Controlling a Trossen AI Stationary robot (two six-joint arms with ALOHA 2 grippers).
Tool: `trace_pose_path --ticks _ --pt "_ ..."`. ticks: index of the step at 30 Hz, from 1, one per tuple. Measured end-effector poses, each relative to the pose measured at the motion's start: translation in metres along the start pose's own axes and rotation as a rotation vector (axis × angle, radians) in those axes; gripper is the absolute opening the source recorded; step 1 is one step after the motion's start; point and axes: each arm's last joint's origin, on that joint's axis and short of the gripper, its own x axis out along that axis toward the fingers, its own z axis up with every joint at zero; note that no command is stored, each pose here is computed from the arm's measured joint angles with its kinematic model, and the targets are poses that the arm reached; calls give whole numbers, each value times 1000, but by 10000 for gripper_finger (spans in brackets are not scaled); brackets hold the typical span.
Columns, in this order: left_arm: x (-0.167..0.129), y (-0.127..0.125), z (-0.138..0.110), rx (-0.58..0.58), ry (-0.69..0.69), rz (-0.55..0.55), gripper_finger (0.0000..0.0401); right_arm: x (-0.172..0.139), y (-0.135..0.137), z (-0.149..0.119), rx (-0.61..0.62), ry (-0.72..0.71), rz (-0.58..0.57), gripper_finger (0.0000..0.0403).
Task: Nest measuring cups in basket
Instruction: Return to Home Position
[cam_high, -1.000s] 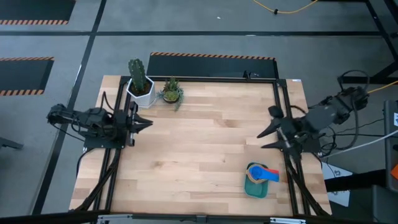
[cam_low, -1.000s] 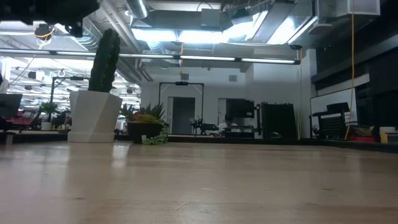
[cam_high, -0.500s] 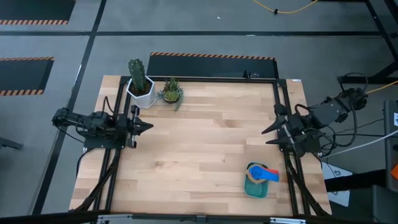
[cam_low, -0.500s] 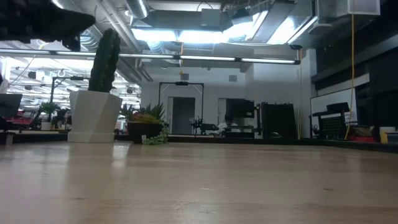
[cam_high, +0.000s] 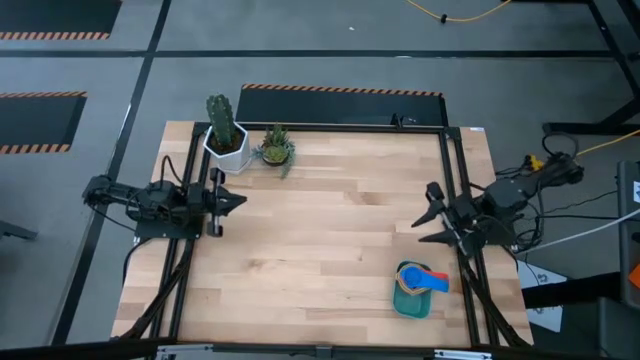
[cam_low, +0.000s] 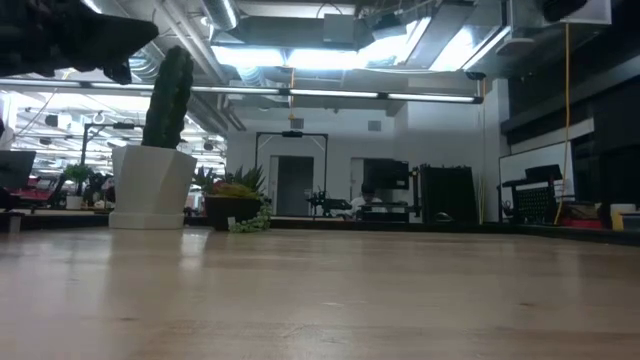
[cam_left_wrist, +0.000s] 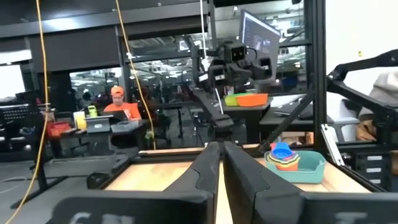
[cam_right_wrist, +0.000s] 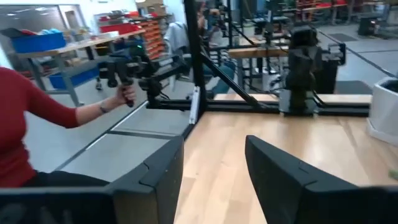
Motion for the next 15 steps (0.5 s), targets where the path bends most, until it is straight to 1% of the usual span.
trace_pose_path --ticks 5,9,15 --pt "0 2 0 7 4 17 24 4 -8 -26 -42 -24 -21 177" --pt "1 3 -1 10 5 30 30 4 -16 -41 -39 -48 -33 177" --pt "1 4 -1 5 7 41 26 -5 -25 -55 -41 -61 -30 177"
